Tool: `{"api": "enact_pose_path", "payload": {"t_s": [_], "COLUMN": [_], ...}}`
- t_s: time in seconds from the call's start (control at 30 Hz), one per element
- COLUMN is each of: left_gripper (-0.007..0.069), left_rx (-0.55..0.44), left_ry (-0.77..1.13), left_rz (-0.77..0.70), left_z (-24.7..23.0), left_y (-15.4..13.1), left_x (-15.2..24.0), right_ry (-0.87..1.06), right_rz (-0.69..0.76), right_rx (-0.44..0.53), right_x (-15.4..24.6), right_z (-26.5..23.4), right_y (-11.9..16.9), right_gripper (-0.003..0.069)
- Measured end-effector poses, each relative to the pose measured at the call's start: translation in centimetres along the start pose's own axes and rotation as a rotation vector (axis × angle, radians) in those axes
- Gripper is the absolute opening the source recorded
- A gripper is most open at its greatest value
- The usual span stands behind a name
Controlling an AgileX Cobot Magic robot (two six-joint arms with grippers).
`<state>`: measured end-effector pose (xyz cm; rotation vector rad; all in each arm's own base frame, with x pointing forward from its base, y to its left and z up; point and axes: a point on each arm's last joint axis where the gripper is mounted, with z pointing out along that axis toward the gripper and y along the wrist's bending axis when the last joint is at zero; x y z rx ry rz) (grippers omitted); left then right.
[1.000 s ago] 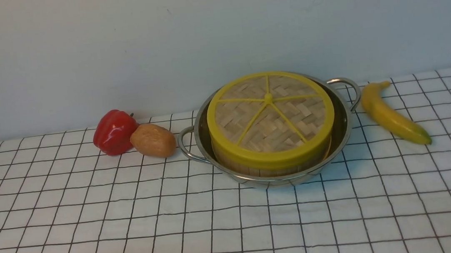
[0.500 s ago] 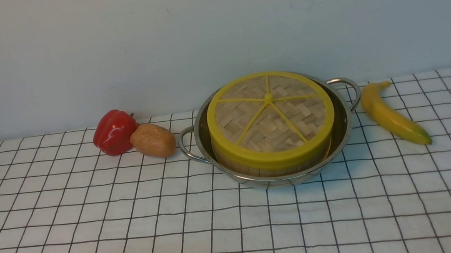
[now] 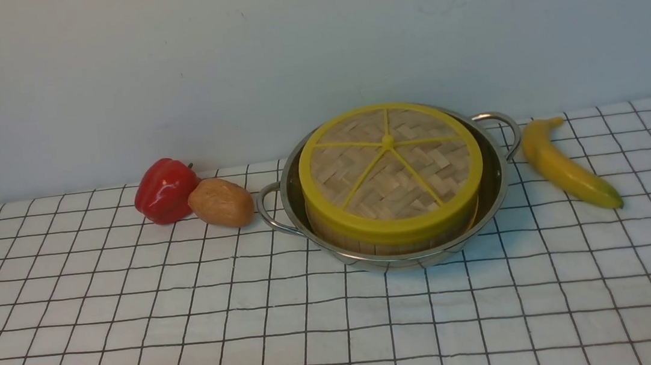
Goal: Place the steamer in the pot on the white tablecloth, and put the lid on the steamer.
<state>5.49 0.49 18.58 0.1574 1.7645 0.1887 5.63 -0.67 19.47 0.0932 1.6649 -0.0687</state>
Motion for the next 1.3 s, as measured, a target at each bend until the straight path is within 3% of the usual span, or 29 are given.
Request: {"api": "enact_pose_path", "payload": {"t_s": [1.3], "left_gripper": [0.0167], "left_rx": [0.0], "left_ry": [0.0], "left_rz": [0.0], "left_z": [0.0], "left_y": [0.0], "left_x": [0.0], "right_ry": [0.0], "right_rz": [0.026], "right_rx": [0.0], "right_x": [0.0], "right_z": [0.0], "right_y": [0.0], "right_gripper": [0.024]}}
